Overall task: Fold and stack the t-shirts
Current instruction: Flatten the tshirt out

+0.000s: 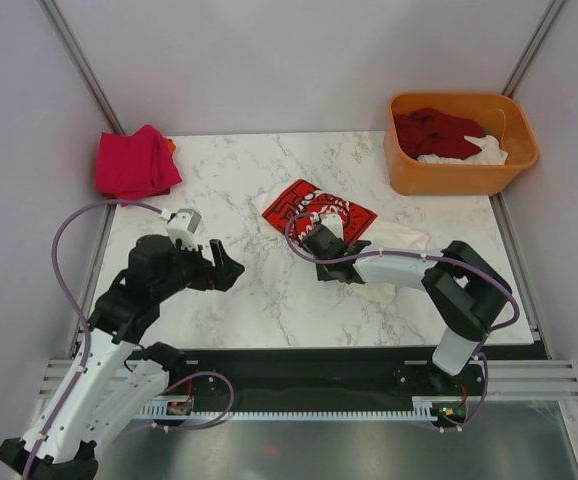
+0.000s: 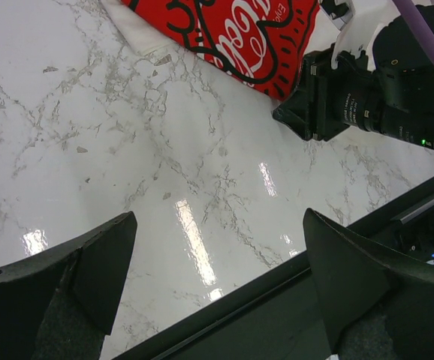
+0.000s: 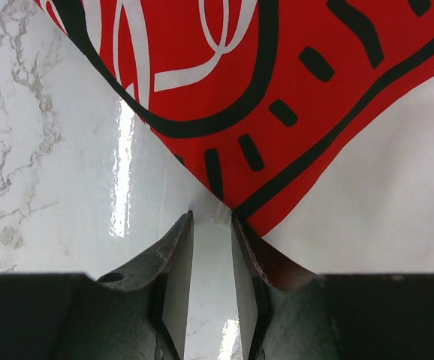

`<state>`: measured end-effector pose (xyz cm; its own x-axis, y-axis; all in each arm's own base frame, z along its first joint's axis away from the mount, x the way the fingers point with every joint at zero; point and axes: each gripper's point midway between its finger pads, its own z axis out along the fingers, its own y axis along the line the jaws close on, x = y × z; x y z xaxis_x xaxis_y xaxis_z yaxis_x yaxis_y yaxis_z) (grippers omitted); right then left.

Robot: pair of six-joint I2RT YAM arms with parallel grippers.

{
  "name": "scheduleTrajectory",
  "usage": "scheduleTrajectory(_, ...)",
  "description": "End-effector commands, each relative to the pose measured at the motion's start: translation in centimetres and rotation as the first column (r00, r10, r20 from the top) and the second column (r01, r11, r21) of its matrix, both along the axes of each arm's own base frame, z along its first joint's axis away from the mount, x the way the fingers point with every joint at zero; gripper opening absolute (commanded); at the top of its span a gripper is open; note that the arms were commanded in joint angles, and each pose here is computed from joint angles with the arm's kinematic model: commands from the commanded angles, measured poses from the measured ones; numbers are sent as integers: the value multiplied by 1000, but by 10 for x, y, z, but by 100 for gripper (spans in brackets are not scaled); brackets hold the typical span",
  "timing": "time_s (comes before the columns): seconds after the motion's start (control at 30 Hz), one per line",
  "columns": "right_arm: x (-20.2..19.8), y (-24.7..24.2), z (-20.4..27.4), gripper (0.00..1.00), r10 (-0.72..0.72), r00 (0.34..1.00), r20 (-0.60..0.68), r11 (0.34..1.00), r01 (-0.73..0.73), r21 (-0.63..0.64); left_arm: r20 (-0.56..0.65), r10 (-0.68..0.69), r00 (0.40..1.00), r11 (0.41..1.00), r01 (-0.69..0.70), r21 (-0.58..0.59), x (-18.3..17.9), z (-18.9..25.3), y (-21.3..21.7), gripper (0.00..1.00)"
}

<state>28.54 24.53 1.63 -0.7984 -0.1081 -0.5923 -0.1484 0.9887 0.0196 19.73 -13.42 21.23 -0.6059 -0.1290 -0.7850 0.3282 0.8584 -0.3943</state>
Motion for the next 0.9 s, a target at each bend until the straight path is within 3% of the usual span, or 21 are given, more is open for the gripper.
scheduleTrajectory(0.0, -16, -30, -18, 35, -11, 997, -76, 992, 1, -123, 0, 20, 1000, 1000, -20, -19, 3, 4, 0, 100)
scheduleTrajectory(0.17, -13, -30, -14, 34, -8, 998, -62, 992, 0, -126, -6, 26, 1000, 1000, -26, -14, 4, 2, 0, 100)
scheduleTrajectory(0.27, -15, -35, -21, 29, -2, 997, -77, 987, -11, -157, -9, 25, 1000, 1000, -26, -11, 5, 1, 0, 100)
scheduleTrajectory(0.37, -20, -39, -31, 2, -6, 995, -100, 984, -12, -178, -14, 25, 1000, 1000, -26, -9, 5, 1, 0, 100)
scheduleTrajectory(0.63, -16, -33, -30, 0, 19, 995, -97, 986, -35, -164, -22, 34, 999, 999, -34, -4, 6, -2, 1, 100)
scheduleTrajectory(0.73, -8, -24, 3, 0, 40, 998, -51, 992, -46, -119, -35, 56, 998, 998, -56, 7, 9, -5, 4, 100)
scheduleTrajectory(0.87, 10, -20, 99, 0, 29, 994, 106, 998, -24, -55, -95, 132, 987, 991, -128, 44, 22, -19, 8, 100)
